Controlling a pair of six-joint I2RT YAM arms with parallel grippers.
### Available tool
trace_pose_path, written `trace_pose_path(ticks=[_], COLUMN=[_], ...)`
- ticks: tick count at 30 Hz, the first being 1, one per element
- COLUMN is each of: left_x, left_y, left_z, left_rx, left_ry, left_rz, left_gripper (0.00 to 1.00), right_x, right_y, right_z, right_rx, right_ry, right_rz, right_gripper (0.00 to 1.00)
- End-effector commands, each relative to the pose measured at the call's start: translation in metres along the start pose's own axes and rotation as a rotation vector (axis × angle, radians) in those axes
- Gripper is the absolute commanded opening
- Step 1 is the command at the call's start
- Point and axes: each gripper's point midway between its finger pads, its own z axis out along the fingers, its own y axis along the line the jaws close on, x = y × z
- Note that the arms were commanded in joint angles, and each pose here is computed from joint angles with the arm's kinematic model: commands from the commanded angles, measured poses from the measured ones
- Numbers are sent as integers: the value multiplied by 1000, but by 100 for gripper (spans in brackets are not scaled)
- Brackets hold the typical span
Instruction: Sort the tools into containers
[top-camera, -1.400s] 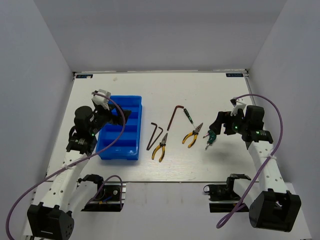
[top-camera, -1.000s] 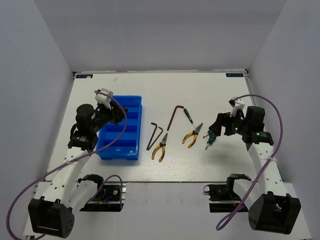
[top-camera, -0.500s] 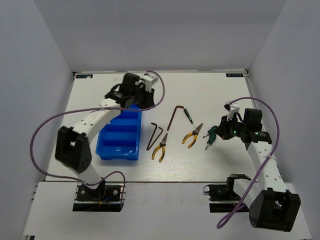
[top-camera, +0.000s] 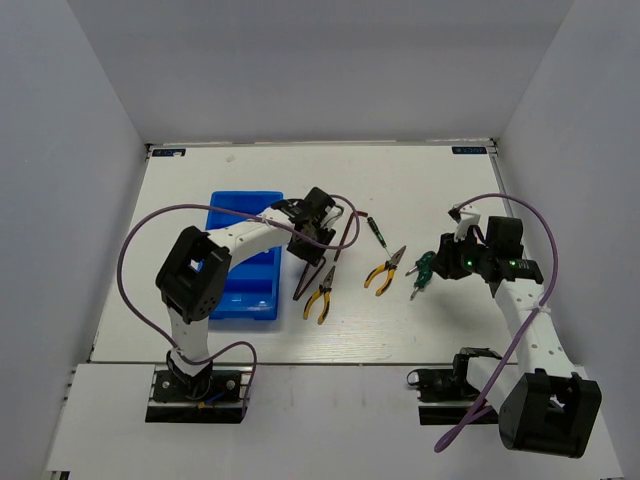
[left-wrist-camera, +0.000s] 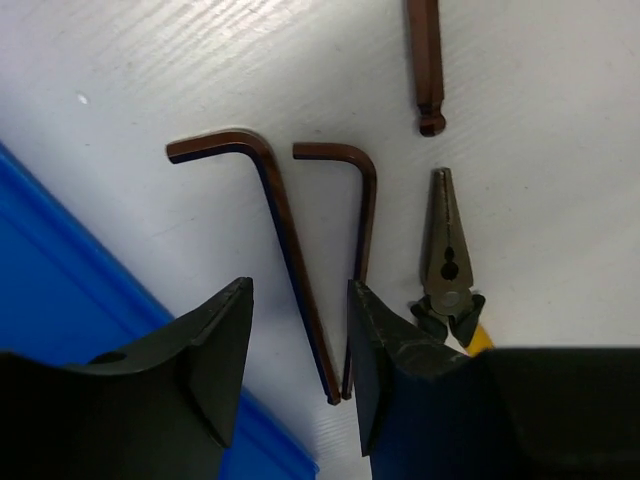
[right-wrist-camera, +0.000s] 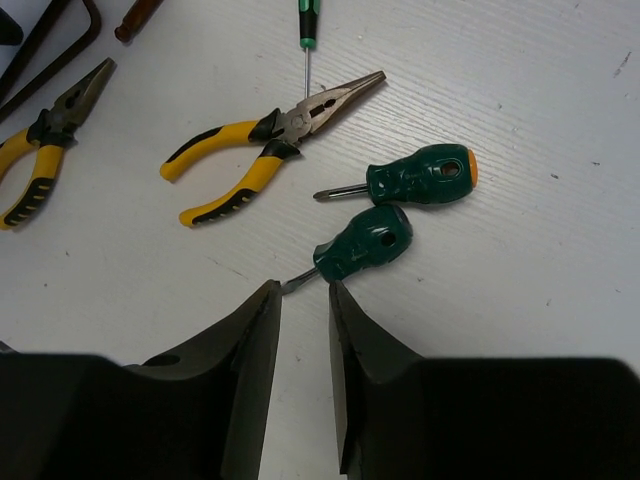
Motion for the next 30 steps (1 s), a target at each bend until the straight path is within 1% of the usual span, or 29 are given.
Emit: trace_pose_path(ticks=[1, 4, 5, 6, 8, 13, 18, 19, 21, 27, 28, 29, 30], left_x=[-19, -11, -16, -13, -11, -18, -9, -4, -1, 9, 11, 17, 17], left_y=[5, 3, 7, 7, 7, 0, 6, 6, 6, 13, 12, 10, 10], left_z=[-15, -2, -4, 1, 4, 7, 23, 27, 31, 37, 40, 43, 44], left_rx=[-54, -67, -91, -93, -113, -98, -139, -143, -145, -146, -139, -127, -127], left_ry=[-72, -36, -50, -35, -30, -38, 8, 29, 42, 71, 83, 108, 108], left_rz=[-26, -14, -25, -24, -25, -18, -12, -18, -16, -30, -30, -28, -28], left_gripper=[53, 48, 46, 45, 45, 44, 44, 41, 38, 36, 34, 29, 26], right_x=[-18, -20, -18, -19, -19, -20, -21, -21, -21, -23, -24, -24, -25], right_y=[0, -2, -2, -3, -2, -4, -2, -3, -3, -2, -2, -2, -1], right_z=[-7, -9, -8, -9, -10, -11, -12, -12, -13, -15, -15, -16, -17], right_rx=[12, 25, 27, 32, 30, 39, 39, 43, 44, 49, 47, 50, 50], right_ry=[-34, -39, -33, -37, -40, -40, -45, -46, -48, -58, -60, -63, -66], right_rz=[-29, -29, -28, -26, -28, -25, -30, -28, -32, -36, -38, -38, -41], right_gripper=[33, 33, 33, 33, 33, 33, 33, 33, 33, 33, 33, 33, 33])
